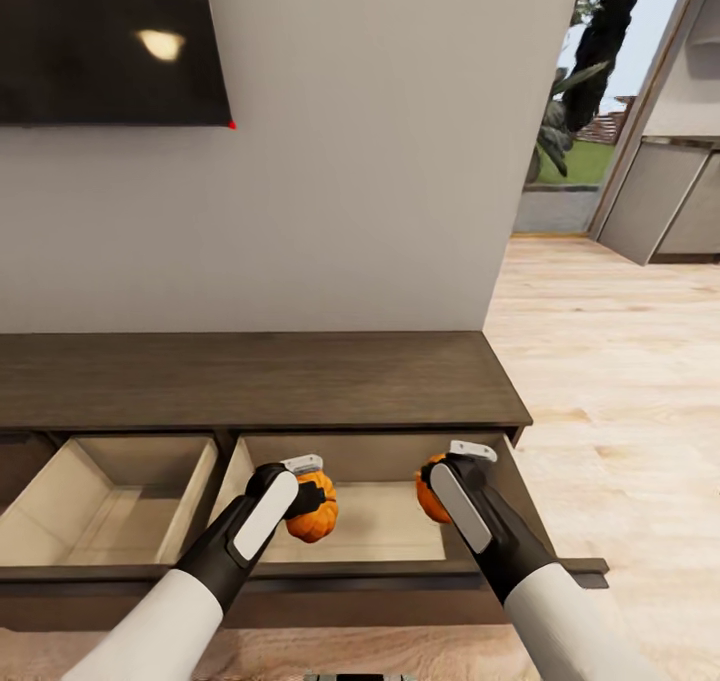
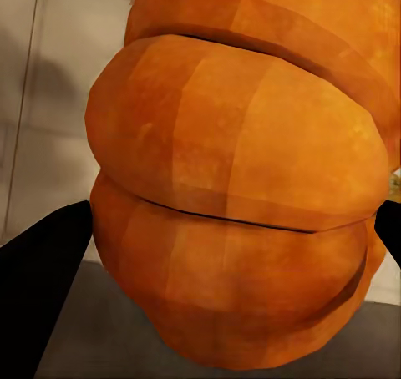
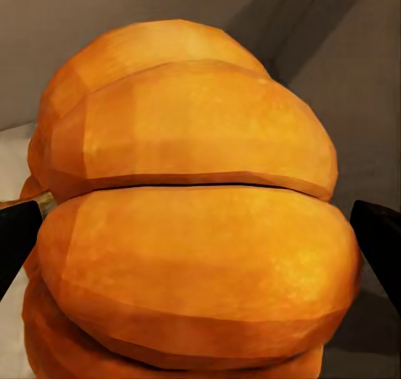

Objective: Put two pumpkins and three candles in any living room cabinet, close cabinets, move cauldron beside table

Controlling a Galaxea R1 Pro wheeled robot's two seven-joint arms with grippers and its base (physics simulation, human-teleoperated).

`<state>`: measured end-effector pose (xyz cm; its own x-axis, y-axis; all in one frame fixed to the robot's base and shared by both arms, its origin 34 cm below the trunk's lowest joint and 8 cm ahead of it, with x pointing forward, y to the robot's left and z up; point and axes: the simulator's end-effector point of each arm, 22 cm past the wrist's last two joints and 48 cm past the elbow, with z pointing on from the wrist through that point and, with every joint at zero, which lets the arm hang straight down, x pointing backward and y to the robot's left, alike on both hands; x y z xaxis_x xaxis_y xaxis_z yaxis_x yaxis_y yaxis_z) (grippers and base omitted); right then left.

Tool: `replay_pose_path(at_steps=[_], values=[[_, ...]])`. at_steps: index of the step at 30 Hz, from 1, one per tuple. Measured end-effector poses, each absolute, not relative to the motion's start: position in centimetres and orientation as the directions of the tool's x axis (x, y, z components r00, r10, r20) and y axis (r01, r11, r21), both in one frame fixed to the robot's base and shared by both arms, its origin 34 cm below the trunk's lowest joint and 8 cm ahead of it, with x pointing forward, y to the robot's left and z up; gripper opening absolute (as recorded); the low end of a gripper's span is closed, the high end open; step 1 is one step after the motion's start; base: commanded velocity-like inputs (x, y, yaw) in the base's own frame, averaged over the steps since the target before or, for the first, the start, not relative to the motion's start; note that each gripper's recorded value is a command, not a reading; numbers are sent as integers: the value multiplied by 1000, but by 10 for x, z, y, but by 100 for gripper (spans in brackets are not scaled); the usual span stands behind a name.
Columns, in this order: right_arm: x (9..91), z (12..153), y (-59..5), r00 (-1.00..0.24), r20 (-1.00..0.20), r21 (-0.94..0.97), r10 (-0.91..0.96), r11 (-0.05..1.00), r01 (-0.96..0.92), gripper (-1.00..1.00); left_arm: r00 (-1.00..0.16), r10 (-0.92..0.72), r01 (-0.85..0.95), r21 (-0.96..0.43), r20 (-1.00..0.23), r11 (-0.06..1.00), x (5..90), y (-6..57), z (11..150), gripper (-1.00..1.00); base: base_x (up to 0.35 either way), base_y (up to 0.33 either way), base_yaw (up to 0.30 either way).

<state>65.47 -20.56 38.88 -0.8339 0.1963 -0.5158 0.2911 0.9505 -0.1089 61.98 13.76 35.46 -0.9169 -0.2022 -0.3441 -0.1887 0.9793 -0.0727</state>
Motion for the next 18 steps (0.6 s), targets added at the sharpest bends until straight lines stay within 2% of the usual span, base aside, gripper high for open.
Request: replay_pose_path(at_steps=[18], values=[[649, 354, -205, -873, -453, -144, 180, 952, 271, -100, -927, -199, -189, -61, -318, 980, 622, 137, 335, -100, 0, 0, 0]])
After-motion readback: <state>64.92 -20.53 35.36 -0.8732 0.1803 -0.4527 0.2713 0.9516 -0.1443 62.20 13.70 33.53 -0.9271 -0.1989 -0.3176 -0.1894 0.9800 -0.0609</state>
